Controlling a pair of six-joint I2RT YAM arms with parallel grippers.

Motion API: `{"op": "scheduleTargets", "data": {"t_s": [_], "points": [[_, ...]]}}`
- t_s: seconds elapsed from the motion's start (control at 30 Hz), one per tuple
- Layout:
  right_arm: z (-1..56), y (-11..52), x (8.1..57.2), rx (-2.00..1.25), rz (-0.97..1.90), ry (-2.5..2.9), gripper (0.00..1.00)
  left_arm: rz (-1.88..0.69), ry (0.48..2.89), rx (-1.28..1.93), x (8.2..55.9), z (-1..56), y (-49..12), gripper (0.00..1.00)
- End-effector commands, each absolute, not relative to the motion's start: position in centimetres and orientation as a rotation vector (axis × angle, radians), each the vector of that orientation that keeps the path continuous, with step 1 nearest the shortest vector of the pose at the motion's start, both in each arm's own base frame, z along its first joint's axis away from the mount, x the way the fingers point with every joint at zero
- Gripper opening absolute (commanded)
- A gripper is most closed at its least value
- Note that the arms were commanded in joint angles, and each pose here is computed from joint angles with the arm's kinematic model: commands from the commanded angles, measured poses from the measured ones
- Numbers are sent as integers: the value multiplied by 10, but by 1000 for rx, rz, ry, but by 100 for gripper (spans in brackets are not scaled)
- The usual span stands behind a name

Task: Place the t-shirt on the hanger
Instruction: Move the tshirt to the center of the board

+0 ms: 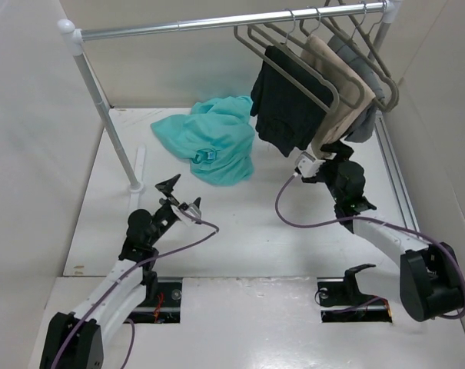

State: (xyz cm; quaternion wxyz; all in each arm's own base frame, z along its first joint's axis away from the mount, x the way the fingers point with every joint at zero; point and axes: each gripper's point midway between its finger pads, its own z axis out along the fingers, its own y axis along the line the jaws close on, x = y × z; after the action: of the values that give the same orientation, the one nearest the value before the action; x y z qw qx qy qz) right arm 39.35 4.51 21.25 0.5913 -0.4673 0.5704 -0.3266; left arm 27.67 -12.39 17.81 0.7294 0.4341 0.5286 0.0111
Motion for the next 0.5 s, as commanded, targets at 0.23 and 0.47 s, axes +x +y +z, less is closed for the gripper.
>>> {"op": "scheduleTargets", "data": {"t_s": [0.23, 0.47], "points": [[179, 151, 347, -1627, -401, 1195, 100, 4, 1296, 859, 291, 202, -124, 99], [135, 237, 307, -1972, -236, 1004, 100, 1, 1419, 729, 298, 190, -113, 94]]}}
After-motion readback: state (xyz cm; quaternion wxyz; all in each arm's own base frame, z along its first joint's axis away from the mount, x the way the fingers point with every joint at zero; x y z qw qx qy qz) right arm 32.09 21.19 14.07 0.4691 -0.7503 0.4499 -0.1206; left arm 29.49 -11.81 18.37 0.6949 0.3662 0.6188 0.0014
